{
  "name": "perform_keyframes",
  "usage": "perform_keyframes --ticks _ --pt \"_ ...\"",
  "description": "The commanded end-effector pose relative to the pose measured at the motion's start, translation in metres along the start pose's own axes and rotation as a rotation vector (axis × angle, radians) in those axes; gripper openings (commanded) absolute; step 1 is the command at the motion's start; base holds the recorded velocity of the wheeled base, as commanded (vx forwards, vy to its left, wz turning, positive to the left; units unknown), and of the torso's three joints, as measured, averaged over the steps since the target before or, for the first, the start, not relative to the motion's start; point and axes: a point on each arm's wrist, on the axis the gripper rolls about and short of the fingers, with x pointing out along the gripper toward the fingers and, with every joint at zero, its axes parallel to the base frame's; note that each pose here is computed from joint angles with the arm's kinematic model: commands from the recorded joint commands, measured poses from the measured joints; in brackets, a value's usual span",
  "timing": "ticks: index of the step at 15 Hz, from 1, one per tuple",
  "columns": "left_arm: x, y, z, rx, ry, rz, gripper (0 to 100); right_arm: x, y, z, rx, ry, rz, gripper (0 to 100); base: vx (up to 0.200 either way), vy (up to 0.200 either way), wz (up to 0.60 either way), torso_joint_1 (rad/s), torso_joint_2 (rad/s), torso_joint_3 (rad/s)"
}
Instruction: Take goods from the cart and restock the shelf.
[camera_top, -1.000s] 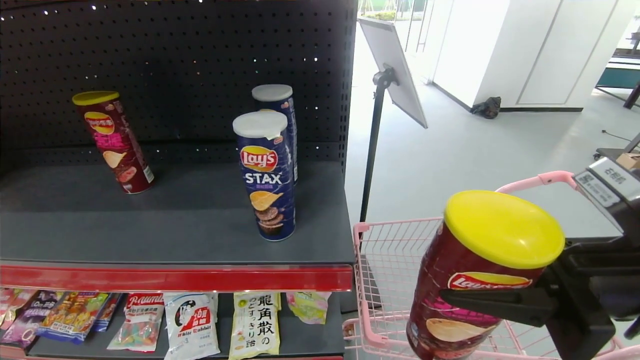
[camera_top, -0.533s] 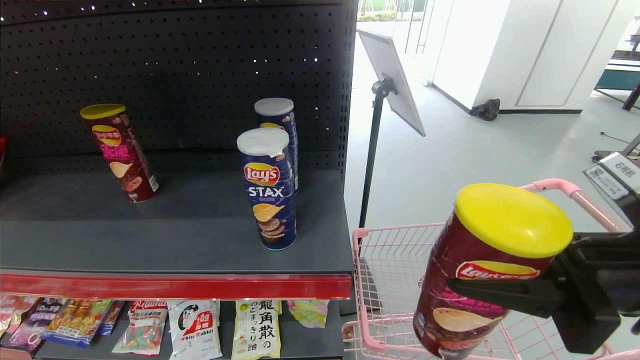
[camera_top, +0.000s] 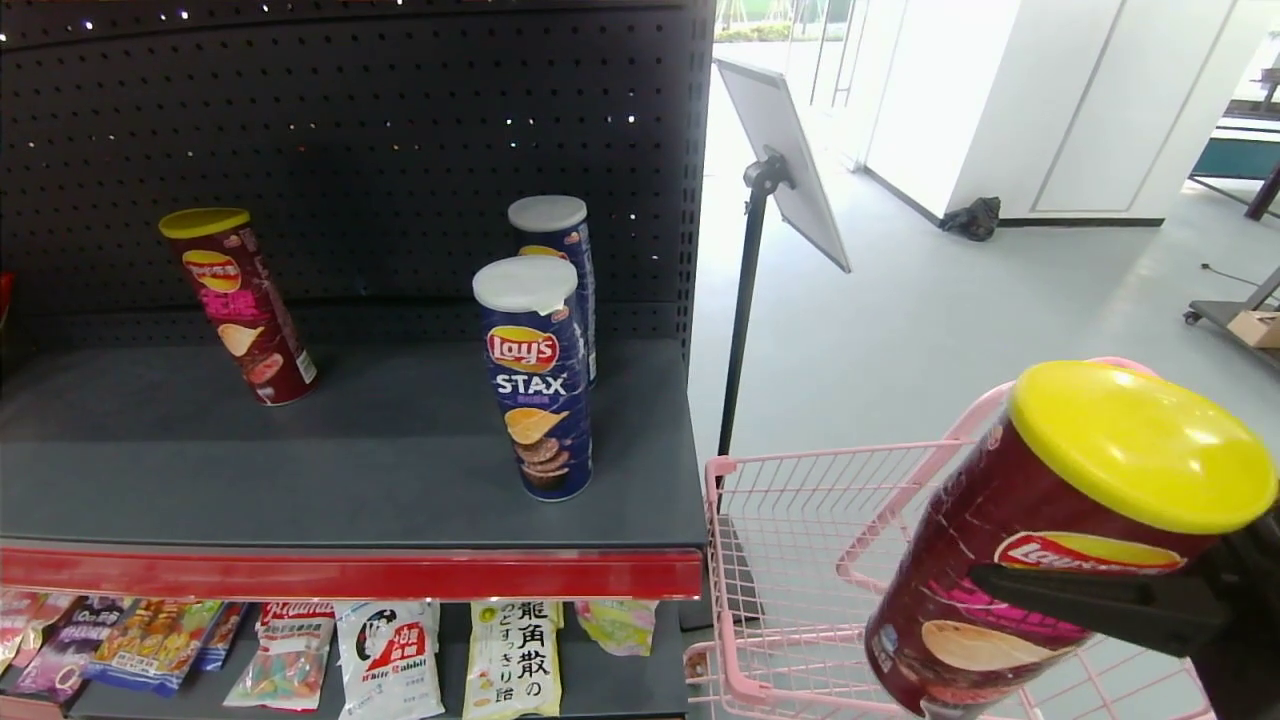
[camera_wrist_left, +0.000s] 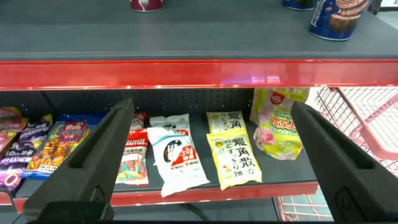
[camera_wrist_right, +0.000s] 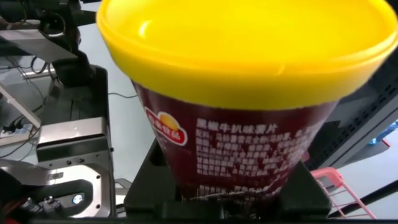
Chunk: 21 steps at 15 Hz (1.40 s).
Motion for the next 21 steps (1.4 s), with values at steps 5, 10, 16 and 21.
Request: perform_keyframes --ticks 5,10,16,21 --pt "0.000 0.000 0.000 0.000 0.001 0.001 100 -0.011 0.019 -0.003 -0.021 -0.009 -0.007 0 0.000 0.000 0.00 0.000 0.00 0.000" --pt "0.000 0.000 0.000 -0.002 0.001 0.001 100 -0.005 0.026 0.000 -0.036 -0.004 -0.008 0 0.000 0.040 0.00 0.000 0.00 0.000" --pt "0.000 0.000 0.000 -0.005 0.001 -0.001 100 0.006 0.038 0.002 -0.051 0.016 -0.001 0 0.000 0.200 0.00 0.005 0.00 0.001" --pt "0.000 0.000 0.000 -0.006 0.001 -0.001 100 0.014 0.046 0.006 -0.065 0.011 0.039 0 0.000 0.200 0.00 0.000 0.00 0.001"
